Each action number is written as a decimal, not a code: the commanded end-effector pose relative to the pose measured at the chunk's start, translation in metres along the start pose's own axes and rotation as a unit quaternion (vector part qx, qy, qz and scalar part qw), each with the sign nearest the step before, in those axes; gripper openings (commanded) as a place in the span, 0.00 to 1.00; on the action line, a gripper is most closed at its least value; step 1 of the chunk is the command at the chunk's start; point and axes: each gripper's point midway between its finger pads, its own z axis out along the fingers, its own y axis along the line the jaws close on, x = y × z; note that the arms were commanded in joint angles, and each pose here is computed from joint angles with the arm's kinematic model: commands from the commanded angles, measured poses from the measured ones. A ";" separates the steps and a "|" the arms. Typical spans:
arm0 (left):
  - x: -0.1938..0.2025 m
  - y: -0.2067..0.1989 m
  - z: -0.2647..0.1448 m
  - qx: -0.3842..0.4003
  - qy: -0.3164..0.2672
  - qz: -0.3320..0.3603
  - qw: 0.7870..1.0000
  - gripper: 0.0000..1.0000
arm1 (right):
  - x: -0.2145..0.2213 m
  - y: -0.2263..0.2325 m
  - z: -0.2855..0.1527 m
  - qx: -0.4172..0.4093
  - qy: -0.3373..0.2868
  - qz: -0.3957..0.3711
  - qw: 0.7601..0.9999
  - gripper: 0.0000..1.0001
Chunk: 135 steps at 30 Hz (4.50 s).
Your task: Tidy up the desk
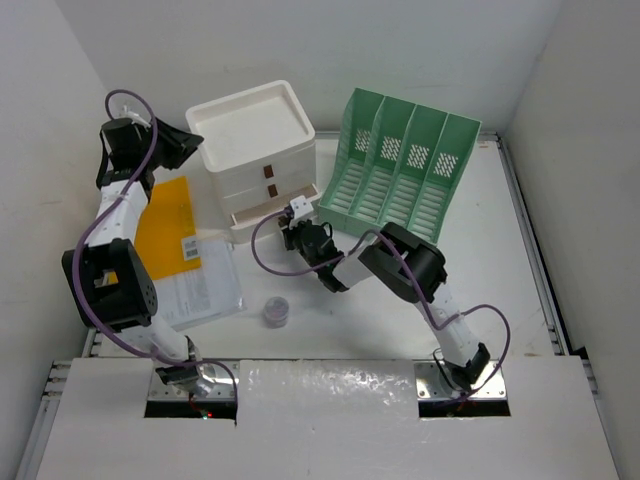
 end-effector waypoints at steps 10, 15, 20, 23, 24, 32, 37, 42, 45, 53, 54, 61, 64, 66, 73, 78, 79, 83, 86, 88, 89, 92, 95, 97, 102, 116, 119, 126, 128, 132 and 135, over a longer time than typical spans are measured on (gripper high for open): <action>0.000 0.061 0.012 -0.090 0.016 -0.092 0.992 0.00 | -0.071 0.056 -0.041 -0.087 -0.083 0.011 0.993 0.00; 0.001 0.068 0.020 -0.093 0.022 -0.088 0.992 0.00 | -0.066 0.070 -0.046 -0.129 -0.047 -0.033 0.990 0.33; 0.012 0.068 0.019 -0.081 0.042 -0.087 0.992 0.02 | -0.062 0.097 -0.084 -0.187 0.076 -0.149 0.968 0.83; 0.012 0.066 0.017 -0.077 0.043 -0.085 0.993 0.07 | -0.034 0.115 -0.118 -0.224 0.180 -0.192 0.938 0.99; 0.011 0.064 0.016 -0.075 0.042 -0.084 0.993 0.07 | -0.030 0.123 -0.129 -0.236 0.198 -0.191 0.932 0.99; 0.012 0.062 0.016 -0.067 0.048 -0.084 0.993 0.07 | 0.026 0.136 -0.196 -0.226 0.366 -0.225 0.874 0.99; 0.013 0.062 0.016 -0.063 0.052 -0.077 0.994 0.09 | 0.030 0.126 -0.201 -0.191 0.370 -0.220 0.883 0.99; 0.013 0.062 0.015 -0.063 0.052 -0.073 0.994 0.11 | 0.045 0.123 -0.201 -0.193 0.376 -0.234 0.876 0.99; 0.013 0.060 0.014 -0.062 0.052 -0.071 0.994 0.13 | 0.051 0.127 -0.198 -0.203 0.373 -0.238 0.873 0.93; 0.013 0.058 0.013 -0.060 0.053 -0.074 0.994 0.13 | 0.050 0.135 -0.190 -0.218 0.361 -0.239 0.875 0.54; 0.013 0.059 0.013 -0.060 0.053 -0.073 0.994 0.13 | 0.047 0.138 -0.190 -0.224 0.357 -0.237 0.875 0.41; 0.016 0.058 0.014 -0.057 0.060 -0.080 0.993 0.13 | -0.018 0.156 -0.178 -0.265 0.267 -0.262 0.888 0.04; 0.016 0.059 0.015 -0.057 0.061 -0.082 0.993 0.13 | -0.041 0.155 -0.167 -0.270 0.252 -0.254 0.894 0.04; 0.016 0.058 0.015 -0.055 0.062 -0.082 0.993 0.13 | -0.047 0.146 -0.158 -0.260 0.249 -0.252 0.898 0.04; 0.015 0.059 0.016 -0.054 0.063 -0.086 0.993 0.13 | -0.103 0.093 -0.083 -0.144 0.235 -0.212 0.938 0.05; 0.016 0.057 0.017 -0.051 0.063 -0.086 0.993 0.13 | -0.111 0.058 -0.024 -0.062 0.219 -0.168 0.959 0.05; 0.016 0.057 0.017 -0.051 0.065 -0.086 0.993 0.13 | -0.110 0.048 -0.016 -0.043 0.218 -0.165 0.961 0.05; 0.016 0.058 0.018 -0.052 0.066 -0.086 0.993 0.13 | -0.093 0.038 -0.001 -0.025 0.221 -0.148 0.964 0.05; 0.015 0.057 0.019 -0.050 0.065 -0.086 0.993 0.13 | -0.082 0.035 0.004 -0.018 0.221 -0.151 0.963 0.04; 0.015 0.057 0.019 -0.049 0.066 -0.087 0.993 0.13 | -0.075 0.032 0.007 -0.009 0.223 -0.154 0.963 0.04; 0.015 0.056 0.019 -0.049 0.066 -0.087 0.993 0.13 | -0.075 0.031 0.010 -0.003 0.220 -0.152 0.963 0.04; 0.015 0.057 0.019 -0.049 0.067 -0.087 0.993 0.13 | -0.062 0.024 0.015 0.012 0.228 -0.148 0.962 0.03; 0.015 0.057 0.019 -0.049 0.067 -0.088 0.993 0.13 | -0.043 0.018 0.016 0.022 0.250 -0.140 0.958 0.02; 0.015 0.058 0.019 -0.049 0.067 -0.088 0.993 0.13 | -0.029 0.011 0.015 0.032 0.264 -0.138 0.954 0.02; 0.015 0.055 0.019 -0.046 0.068 -0.089 0.993 0.13 | -0.005 0.011 0.009 0.032 0.311 -0.127 0.941 0.09; 0.014 0.055 0.021 -0.044 0.069 -0.094 0.992 0.13 | -0.025 0.027 0.010 -0.012 0.311 -0.122 0.943 0.85; 0.014 0.053 0.021 -0.042 0.070 -0.096 0.992 0.13 | -0.033 0.028 0.010 -0.016 0.305 -0.123 0.944 0.86; 0.014 0.053 0.021 -0.042 0.070 -0.096 0.992 0.13 | -0.093 0.046 -0.005 -0.049 0.239 -0.128 0.961 0.82; 0.014 0.054 0.022 -0.042 0.071 -0.096 0.992 0.13 | -0.108 0.054 -0.017 -0.044 0.212 -0.142 0.966 0.80; 0.015 0.055 0.022 -0.041 0.073 -0.096 0.992 0.13 | -0.110 0.053 -0.061 -0.005 0.149 -0.143 0.978 0.72; 0.016 0.056 0.023 -0.043 0.074 -0.094 0.992 0.12 | -0.071 0.055 -0.085 -0.013 0.143 -0.064 0.988 0.61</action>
